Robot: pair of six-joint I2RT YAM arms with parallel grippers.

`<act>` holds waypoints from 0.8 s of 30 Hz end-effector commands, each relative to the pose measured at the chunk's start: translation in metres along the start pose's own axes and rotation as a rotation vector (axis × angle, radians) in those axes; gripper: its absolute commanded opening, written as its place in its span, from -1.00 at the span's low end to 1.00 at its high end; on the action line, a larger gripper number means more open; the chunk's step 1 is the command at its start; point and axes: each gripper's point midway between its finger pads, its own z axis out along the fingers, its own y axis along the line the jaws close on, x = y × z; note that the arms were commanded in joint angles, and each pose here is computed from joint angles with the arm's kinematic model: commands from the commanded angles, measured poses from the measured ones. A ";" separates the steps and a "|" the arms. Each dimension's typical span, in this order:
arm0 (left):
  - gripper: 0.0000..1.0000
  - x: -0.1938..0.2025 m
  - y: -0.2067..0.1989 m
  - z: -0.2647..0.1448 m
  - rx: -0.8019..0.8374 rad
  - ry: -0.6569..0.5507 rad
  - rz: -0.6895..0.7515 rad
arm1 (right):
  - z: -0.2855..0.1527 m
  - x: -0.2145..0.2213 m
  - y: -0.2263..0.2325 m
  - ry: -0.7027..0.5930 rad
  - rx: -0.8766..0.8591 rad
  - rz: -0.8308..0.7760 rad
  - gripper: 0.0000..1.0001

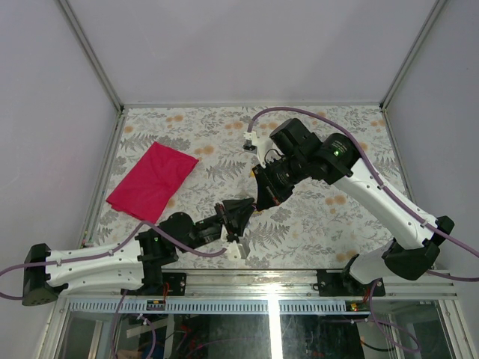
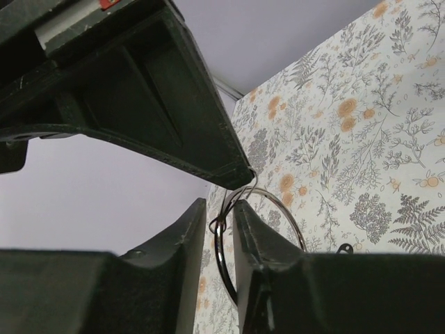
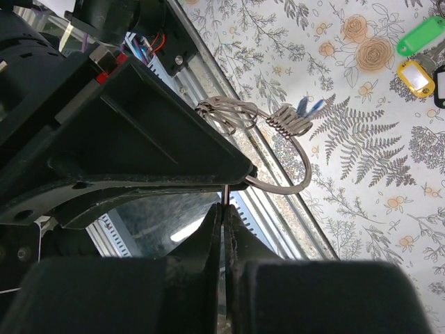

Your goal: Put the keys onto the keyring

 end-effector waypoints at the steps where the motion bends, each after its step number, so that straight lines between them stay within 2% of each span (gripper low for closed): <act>1: -0.65 -0.022 0.018 0.000 -0.055 -0.074 0.000 | -0.008 0.003 0.012 -0.006 -0.040 -0.005 -1.00; 6: -0.96 -0.021 0.019 -0.004 -0.059 -0.067 -0.012 | -0.010 0.002 0.011 -0.015 -0.026 -0.011 -1.00; 9: -1.00 -0.021 0.021 -0.005 -0.071 -0.062 -0.071 | -0.015 -0.003 0.011 -0.037 -0.014 -0.022 -0.99; 14: -1.00 -0.017 0.027 -0.007 -0.094 -0.007 -0.227 | -0.030 -0.023 0.006 -0.164 0.060 -0.069 -0.38; 16: -1.00 -0.015 0.029 -0.008 -0.112 0.015 -0.292 | -0.039 -0.034 0.000 -0.246 0.107 -0.091 -0.25; 21: -1.00 -0.003 0.036 -0.009 -0.177 0.110 -0.447 | -0.066 -0.051 -0.017 -0.477 0.234 -0.100 -0.13; 24: -1.00 0.005 0.034 -0.008 -0.194 0.166 -0.510 | -0.067 -0.049 -0.034 -0.550 0.302 -0.067 -0.11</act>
